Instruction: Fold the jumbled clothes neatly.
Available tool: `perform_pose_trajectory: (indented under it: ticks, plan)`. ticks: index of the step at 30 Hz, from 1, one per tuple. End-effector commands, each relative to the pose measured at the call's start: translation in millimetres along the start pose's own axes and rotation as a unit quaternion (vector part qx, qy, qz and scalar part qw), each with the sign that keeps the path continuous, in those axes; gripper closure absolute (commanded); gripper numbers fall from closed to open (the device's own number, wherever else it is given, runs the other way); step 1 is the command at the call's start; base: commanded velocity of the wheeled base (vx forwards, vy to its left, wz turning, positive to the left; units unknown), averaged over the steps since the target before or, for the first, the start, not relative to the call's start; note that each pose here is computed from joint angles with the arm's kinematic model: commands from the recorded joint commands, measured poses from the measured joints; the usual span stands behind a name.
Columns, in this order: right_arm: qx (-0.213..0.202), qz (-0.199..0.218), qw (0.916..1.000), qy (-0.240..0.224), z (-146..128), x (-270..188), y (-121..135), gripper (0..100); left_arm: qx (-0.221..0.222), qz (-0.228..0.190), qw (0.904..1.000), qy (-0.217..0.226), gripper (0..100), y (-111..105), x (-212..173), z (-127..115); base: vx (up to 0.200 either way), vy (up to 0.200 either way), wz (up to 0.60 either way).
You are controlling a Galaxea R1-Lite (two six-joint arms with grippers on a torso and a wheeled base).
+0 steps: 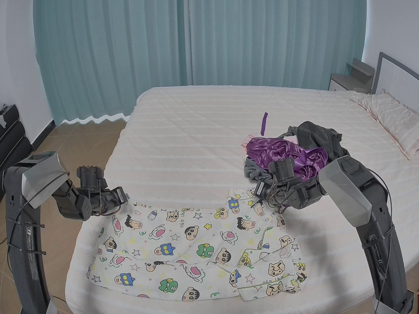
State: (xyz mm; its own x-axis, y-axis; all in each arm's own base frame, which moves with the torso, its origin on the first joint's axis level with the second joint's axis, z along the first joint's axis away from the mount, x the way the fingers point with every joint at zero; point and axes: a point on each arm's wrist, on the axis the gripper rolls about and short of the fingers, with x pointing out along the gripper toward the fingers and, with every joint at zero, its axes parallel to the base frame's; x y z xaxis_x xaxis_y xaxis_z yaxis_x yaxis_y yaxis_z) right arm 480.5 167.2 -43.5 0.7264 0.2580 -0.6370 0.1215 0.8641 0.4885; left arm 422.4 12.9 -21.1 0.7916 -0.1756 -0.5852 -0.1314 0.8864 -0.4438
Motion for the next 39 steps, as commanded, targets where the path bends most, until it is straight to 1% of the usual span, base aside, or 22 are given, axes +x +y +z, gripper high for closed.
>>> perform_pose_trajectory:
  ticks: [1, 5, 10, 12, 15, 20, 26, 31, 39]
  plan:
    - [0.011, -0.004, 0.9999, -0.004, 11, -9, -8, 100, -0.003, 0.002, 0.9999, -0.013, 100, 2, -7, 9, 0.000, 0.000, 0.00]
    - [0.018, -0.007, 0.9998, 0.006, 16, -20, -18, 100, -0.006, 0.005, 0.9997, -0.022, 100, 5, -13, 16, 0.000, 0.000, 0.00]
    - [0.024, -0.007, 0.9997, 0.006, 20, -25, -24, 100, -0.008, 0.007, 0.9995, -0.030, 100, 7, -20, 22, 0.000, 0.000, 0.00]
    - [0.026, -0.003, 0.9997, 0.001, 25, -28, -22, 100, -0.009, 0.008, 0.9993, -0.034, 100, 8, -21, 25, 0.000, 0.000, 0.00]
    - [0.027, 0.018, 0.9995, -0.006, 31, -37, -16, 100, -0.010, 0.009, 0.9991, -0.041, 100, 9, -24, 29, 0.000, 0.000, 0.00]
    - [0.023, 0.048, 0.9986, -0.003, 30, -47, -12, 100, -0.011, 0.010, 0.9992, -0.038, 100, 11, -23, 27, 0.000, 0.000, 0.00]
    - [0.022, 0.050, 0.9985, -0.004, 30, -46, -12, 100, -0.010, 0.008, 0.9991, -0.040, 100, 9, -23, 28, 0.000, 0.000, 0.00]
    - [0.026, 0.056, 0.9980, -0.012, 35, -49, -9, 100, -0.009, 0.007, 0.9989, -0.046, 100, 8, -23, 32, 0.000, 0.000, 0.00]
    - [0.034, 0.085, 0.9948, -0.046, 40, -51, -5, 100, -0.009, 0.007, 0.9986, -0.052, 100, 8, -21, 35, 0.000, 0.000, 0.00]
